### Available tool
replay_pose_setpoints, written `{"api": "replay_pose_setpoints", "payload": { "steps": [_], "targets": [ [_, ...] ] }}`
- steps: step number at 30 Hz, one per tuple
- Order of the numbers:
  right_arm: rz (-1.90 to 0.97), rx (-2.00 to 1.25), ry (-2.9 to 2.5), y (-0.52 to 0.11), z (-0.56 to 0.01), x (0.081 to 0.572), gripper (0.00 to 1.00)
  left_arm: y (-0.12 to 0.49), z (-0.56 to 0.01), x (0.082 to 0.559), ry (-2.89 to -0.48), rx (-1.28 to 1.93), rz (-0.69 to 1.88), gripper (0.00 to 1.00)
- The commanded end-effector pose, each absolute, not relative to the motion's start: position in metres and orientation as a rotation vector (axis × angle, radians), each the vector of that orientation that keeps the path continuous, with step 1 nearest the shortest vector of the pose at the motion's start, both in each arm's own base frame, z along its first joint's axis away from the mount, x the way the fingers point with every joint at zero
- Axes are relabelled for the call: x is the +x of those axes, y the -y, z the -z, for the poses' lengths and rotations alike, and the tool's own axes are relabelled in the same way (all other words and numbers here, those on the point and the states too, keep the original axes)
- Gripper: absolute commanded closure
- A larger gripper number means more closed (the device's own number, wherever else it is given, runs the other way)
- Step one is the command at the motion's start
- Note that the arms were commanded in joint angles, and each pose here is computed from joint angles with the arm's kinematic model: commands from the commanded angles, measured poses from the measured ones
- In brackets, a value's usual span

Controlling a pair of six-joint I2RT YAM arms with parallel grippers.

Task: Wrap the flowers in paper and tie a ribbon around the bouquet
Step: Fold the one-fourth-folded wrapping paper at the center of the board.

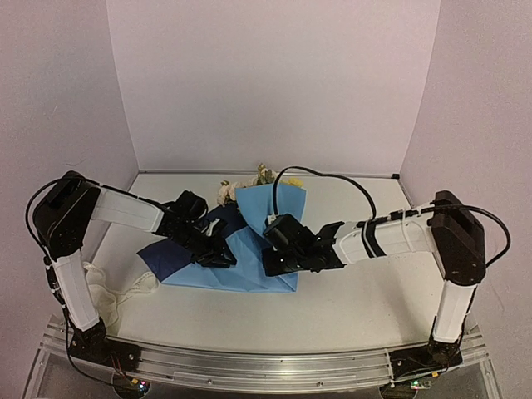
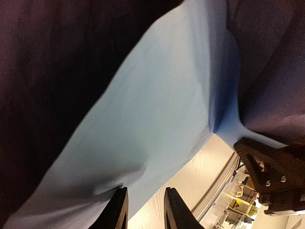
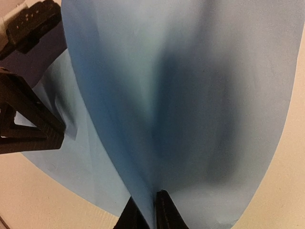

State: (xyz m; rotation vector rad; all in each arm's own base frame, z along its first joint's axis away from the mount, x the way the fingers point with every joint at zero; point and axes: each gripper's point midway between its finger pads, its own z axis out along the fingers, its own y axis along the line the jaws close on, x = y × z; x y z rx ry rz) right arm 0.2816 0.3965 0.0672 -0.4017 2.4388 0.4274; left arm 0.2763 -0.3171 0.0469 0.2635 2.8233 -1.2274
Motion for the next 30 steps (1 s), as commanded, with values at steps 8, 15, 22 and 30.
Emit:
{"api": "replay_pose_setpoints", "payload": {
  "steps": [8, 15, 22, 30],
  "targets": [
    [-0.433, -0.483, -2.455, -0.420, -0.059, 0.285, 0.88, 0.318, -0.128, 0.304, -2.580, 0.281, 1.386, 0.65],
    [-0.414, -0.489, -2.464, -0.423, -0.054, 0.287, 0.88, 0.307, -0.164, 0.332, -2.449, 0.107, 1.527, 0.50],
    [-0.409, -0.488, -2.469, -0.425, -0.053, 0.289, 0.88, 0.315, -0.141, 0.376, -2.484, 0.000, 1.465, 0.40],
    [-0.399, -0.501, -2.475, -0.424, -0.052, 0.286, 0.88, 0.330, -0.126, 0.405, -2.456, 0.015, 1.500, 0.47]
  ]
}}
